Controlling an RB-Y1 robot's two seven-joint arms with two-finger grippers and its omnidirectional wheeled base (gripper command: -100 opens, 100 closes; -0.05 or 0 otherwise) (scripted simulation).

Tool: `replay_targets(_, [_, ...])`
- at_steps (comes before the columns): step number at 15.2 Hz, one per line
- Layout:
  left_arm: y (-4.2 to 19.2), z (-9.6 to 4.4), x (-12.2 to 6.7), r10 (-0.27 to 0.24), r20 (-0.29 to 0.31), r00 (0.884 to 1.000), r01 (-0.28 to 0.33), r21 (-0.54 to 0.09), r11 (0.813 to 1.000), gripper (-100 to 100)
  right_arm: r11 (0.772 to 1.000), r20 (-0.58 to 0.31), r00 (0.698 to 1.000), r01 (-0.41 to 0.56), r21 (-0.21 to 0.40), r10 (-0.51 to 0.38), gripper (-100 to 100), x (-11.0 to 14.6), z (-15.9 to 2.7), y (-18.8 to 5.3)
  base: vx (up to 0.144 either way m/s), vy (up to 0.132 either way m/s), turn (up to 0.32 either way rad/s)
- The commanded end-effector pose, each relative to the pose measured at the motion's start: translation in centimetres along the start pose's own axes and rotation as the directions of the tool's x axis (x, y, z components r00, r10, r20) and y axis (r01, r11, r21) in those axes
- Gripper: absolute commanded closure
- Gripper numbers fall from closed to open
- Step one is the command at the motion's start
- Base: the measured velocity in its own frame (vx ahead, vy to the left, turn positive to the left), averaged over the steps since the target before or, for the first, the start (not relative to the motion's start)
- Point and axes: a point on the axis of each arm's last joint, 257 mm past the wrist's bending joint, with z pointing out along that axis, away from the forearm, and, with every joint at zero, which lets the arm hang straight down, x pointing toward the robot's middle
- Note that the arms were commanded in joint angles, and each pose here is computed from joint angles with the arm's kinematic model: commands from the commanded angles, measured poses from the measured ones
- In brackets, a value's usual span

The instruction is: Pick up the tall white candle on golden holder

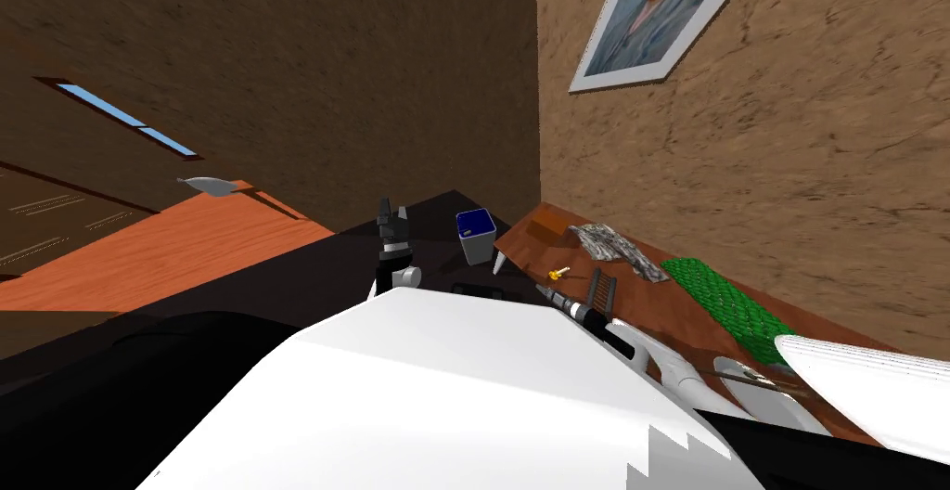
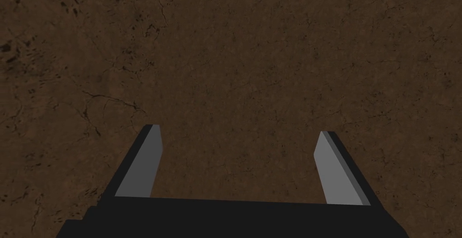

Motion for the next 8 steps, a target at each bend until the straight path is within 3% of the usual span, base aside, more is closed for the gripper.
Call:
replay_targets(1, [0.0,0.0,0.0,0.000,0.000,1.000,0.000,0.000,1.000,0,1.000,-0.013,1.000,0.014,0.020,-0.013,-100,0.0,-0.6,-1.4,0.026,0.021,0.049])
replay_targets(3, [0.0,0.0,0.0,0.000,0.000,1.000,0.000,0.000,1.000,0,0.992,-0.076,0.995,0.077,0.102,-0.069,-100,0.5,-2.9,-5.6,0.030,0.036,0.198])
replay_targets(6, [0.0,0.0,0.0,0.000,0.000,1.000,0.000,0.000,1.000,0,0.981,-0.112,0.988,0.121,0.149,-0.105,-100,0.1,-4.7,-8.0,0.041,0.037,0.151])
replay_targets(8, [0.0,0.0,0.0,0.000,0.000,1.000,0.000,0.000,1.000,0,0.960,-0.168,0.975,0.181,0.215,-0.146,-100,-0.2,-7.3,-11.5,0.039,0.038,0.182])
